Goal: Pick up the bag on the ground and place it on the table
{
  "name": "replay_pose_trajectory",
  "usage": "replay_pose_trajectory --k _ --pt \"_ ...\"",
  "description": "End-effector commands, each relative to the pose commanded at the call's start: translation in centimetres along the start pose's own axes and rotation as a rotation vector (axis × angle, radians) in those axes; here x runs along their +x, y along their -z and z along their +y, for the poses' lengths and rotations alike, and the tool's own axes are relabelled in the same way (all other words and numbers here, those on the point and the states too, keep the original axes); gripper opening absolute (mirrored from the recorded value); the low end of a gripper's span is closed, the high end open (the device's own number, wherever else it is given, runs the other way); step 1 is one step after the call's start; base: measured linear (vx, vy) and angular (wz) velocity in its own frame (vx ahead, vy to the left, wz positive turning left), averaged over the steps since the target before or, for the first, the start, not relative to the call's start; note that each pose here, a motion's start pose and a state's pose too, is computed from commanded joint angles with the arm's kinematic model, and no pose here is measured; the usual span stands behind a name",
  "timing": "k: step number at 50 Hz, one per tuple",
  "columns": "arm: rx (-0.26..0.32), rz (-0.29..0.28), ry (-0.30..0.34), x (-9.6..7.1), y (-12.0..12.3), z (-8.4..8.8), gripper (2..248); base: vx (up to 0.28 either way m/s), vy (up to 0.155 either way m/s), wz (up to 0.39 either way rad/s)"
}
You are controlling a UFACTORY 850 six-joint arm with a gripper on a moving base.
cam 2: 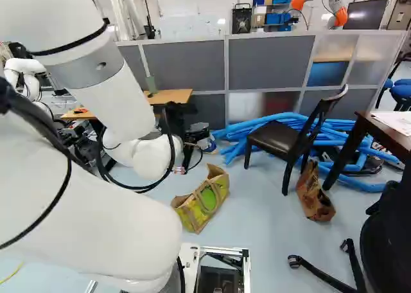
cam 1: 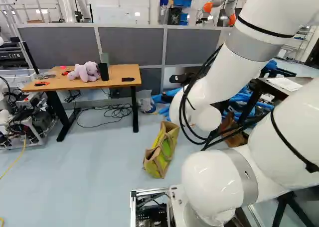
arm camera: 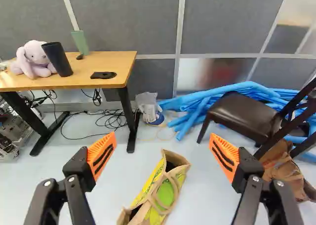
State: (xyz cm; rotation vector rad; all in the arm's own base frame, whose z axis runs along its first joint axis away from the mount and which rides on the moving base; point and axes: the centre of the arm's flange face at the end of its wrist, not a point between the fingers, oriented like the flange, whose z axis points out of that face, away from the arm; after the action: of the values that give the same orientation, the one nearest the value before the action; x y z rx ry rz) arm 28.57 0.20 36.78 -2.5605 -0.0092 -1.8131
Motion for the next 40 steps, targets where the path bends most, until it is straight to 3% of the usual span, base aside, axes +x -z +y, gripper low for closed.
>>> replay_pose_trajectory --k 15,40 --pt "0.019 -0.019 0.007 1.1 -2.5 -0.7 247 0.000 0.000 0.000" --pt "0.021 -0.112 -0.002 2.3 -7.3 -1.5 247 0.000 0.000 0.000"
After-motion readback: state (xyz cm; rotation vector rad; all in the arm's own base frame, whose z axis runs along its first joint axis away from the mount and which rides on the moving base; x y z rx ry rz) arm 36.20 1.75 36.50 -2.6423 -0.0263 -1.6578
